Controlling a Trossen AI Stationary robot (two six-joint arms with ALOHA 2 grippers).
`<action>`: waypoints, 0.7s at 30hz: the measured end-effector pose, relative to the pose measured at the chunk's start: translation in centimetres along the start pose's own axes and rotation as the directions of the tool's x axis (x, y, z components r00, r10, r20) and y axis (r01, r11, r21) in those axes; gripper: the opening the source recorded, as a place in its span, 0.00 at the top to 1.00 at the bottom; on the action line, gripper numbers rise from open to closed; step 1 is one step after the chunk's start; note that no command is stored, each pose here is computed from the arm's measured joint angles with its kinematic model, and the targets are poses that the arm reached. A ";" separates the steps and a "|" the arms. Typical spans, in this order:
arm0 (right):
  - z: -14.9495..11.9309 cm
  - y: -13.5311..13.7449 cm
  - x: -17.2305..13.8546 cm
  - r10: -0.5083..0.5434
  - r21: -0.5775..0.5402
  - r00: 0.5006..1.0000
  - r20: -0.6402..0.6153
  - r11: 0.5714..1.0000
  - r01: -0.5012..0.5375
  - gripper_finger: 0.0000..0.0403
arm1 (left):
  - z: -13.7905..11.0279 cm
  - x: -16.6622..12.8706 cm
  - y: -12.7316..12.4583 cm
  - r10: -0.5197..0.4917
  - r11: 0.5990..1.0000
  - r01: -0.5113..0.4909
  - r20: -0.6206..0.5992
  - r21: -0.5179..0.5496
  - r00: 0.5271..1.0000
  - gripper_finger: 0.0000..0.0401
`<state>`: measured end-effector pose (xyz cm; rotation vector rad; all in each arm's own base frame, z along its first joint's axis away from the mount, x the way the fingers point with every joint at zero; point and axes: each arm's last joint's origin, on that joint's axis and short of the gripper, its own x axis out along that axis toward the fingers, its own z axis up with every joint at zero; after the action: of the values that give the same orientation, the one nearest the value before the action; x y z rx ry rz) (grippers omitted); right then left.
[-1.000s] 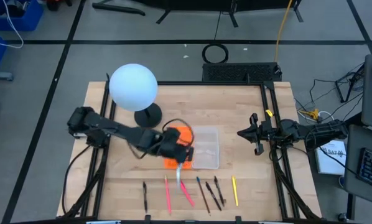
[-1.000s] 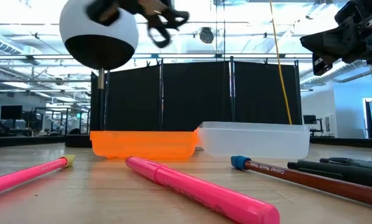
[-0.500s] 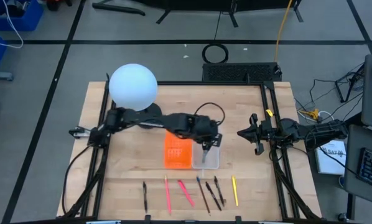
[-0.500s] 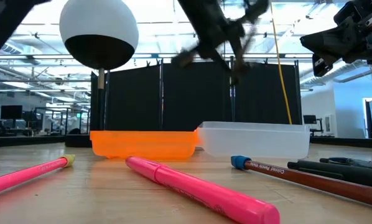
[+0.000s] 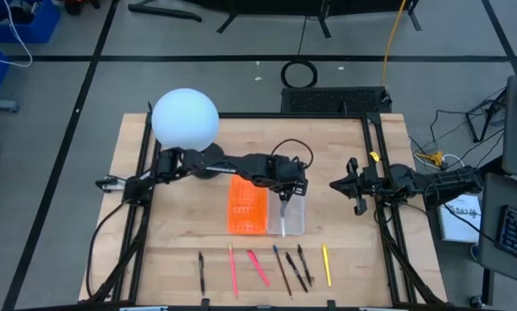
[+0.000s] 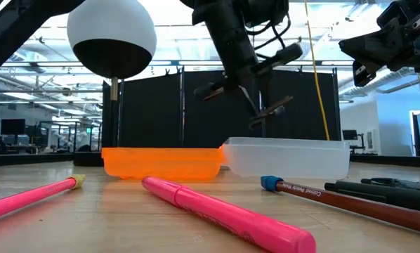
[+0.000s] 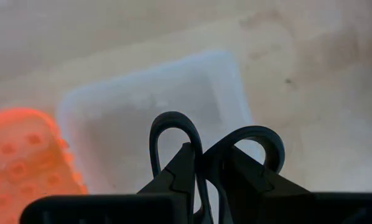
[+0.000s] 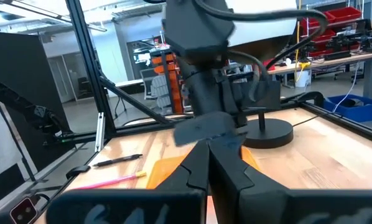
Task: Pick & place school supplies into a supply box
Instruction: Put the black scissors into the transparent bin
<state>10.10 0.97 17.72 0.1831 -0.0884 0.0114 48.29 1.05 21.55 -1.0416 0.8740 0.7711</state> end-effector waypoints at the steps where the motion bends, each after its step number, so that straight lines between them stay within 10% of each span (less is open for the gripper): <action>1: 0.0 0.0 0.0 0.000 0.000 1.000 -0.001 1.000 0.000 1.00 | 0.1 0.0 0.1 0.009 1.000 -0.009 0.003 -0.002 1.000 0.85; 21: 0.0 0.0 0.0 0.002 0.001 1.000 0.002 1.000 -0.002 1.00 | -0.5 3.9 0.7 0.061 0.998 -0.061 -0.010 0.020 0.998 0.85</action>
<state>10.10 0.98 17.75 0.1837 -0.0907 0.0136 49.26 1.26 17.71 -1.0061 0.9240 0.8071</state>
